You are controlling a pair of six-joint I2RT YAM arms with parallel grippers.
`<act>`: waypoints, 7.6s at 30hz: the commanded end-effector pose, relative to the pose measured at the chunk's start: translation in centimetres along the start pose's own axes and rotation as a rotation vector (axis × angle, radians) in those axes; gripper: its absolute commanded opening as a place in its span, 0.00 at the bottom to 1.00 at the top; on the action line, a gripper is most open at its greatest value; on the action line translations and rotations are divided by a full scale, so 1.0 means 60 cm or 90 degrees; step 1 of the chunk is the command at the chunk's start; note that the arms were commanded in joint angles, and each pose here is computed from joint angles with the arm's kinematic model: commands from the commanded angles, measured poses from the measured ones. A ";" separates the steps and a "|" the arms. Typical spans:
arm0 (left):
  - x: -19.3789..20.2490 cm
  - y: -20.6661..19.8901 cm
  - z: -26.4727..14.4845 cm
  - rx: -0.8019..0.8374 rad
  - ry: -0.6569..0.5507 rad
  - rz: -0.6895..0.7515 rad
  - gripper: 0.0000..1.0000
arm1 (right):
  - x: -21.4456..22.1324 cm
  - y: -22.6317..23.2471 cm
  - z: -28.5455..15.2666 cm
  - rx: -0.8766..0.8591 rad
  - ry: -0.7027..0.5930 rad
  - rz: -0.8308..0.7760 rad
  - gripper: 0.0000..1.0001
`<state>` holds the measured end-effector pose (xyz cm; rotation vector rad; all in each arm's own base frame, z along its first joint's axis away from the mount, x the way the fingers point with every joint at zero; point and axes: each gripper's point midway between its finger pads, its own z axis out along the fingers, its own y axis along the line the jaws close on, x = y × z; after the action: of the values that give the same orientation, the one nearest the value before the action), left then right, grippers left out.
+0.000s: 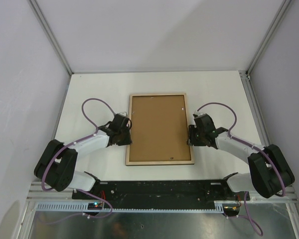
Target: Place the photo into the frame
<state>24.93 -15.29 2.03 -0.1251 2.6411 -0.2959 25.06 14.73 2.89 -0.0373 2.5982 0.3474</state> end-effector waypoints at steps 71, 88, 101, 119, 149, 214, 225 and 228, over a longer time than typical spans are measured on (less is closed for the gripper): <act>-0.317 -0.018 0.017 0.037 -0.122 -0.138 0.40 | -0.327 -0.022 0.187 0.153 -0.100 -0.029 0.48; -0.335 -0.014 0.065 0.014 -0.108 -0.136 0.39 | -0.313 -0.006 0.169 0.105 -0.092 -0.024 0.52; -0.343 0.000 0.082 -0.017 -0.114 -0.129 0.39 | -0.301 -0.017 0.170 0.101 -0.078 -0.019 0.41; -0.342 0.009 0.106 -0.036 -0.103 -0.100 0.49 | -0.299 -0.021 0.168 0.104 -0.074 -0.018 0.11; -0.290 0.001 0.150 -0.059 -0.050 -0.022 0.41 | -0.297 -0.018 0.171 0.089 -0.068 -0.013 0.07; -0.324 -0.012 0.038 -0.020 -0.106 -0.106 0.55 | -0.306 -0.025 0.167 0.071 -0.072 0.024 0.00; -0.244 -0.023 -0.007 0.027 -0.055 -0.230 0.62 | -0.336 -0.034 0.157 0.029 -0.098 0.082 0.26; -0.214 -0.020 -0.014 0.029 -0.039 -0.263 0.62 | -0.348 -0.033 0.158 0.019 -0.110 0.087 0.31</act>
<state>37.64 -14.06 7.41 -0.5351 2.5512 -0.3901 47.59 14.50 3.36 0.1363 2.4753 0.2976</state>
